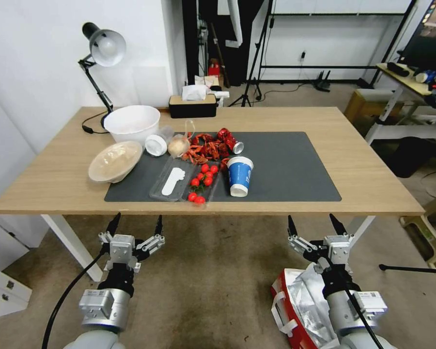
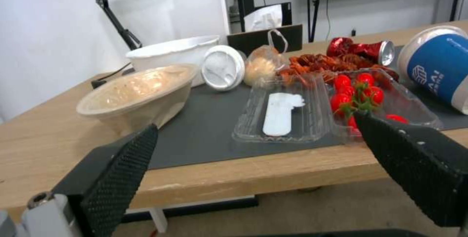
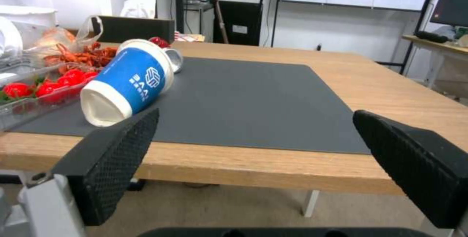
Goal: Pick up the food delivery bag from the floor and place it on the table.
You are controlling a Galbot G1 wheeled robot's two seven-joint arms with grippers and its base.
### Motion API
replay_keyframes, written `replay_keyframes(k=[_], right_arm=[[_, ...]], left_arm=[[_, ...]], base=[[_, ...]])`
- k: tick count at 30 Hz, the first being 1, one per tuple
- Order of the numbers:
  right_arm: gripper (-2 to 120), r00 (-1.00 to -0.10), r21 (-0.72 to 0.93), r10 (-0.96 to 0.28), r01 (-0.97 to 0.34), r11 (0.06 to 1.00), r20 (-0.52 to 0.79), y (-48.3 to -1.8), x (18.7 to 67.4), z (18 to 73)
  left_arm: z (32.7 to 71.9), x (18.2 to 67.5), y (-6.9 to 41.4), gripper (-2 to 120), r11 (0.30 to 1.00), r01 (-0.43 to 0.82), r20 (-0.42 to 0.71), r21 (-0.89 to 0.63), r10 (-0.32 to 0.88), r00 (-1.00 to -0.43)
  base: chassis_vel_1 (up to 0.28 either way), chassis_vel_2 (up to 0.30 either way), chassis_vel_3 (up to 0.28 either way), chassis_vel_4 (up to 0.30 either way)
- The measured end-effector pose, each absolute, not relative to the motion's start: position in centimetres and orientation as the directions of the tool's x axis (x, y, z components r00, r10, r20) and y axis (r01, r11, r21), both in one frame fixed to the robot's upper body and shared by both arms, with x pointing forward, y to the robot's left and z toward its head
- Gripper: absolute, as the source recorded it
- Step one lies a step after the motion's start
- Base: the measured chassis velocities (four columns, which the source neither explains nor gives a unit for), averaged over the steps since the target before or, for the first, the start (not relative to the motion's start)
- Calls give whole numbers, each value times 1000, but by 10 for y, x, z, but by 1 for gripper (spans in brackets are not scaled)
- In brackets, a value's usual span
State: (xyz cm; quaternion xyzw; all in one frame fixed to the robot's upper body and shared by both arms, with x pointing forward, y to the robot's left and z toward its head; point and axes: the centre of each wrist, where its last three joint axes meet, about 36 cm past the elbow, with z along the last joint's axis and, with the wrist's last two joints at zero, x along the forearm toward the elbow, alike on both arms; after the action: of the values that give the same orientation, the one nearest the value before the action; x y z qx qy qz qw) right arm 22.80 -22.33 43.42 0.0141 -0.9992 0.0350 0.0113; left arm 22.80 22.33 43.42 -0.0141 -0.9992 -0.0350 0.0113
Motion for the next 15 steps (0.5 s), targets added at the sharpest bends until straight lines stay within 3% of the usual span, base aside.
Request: replay_keyframes(k=[15], right_arm=[[100, -999, -70, -27, -29, 997, 24, -223, 228, 434]], left_arm=[[434, 228, 223, 100, 997, 29, 24, 70, 27, -999]], base=[[0, 0, 0, 0]])
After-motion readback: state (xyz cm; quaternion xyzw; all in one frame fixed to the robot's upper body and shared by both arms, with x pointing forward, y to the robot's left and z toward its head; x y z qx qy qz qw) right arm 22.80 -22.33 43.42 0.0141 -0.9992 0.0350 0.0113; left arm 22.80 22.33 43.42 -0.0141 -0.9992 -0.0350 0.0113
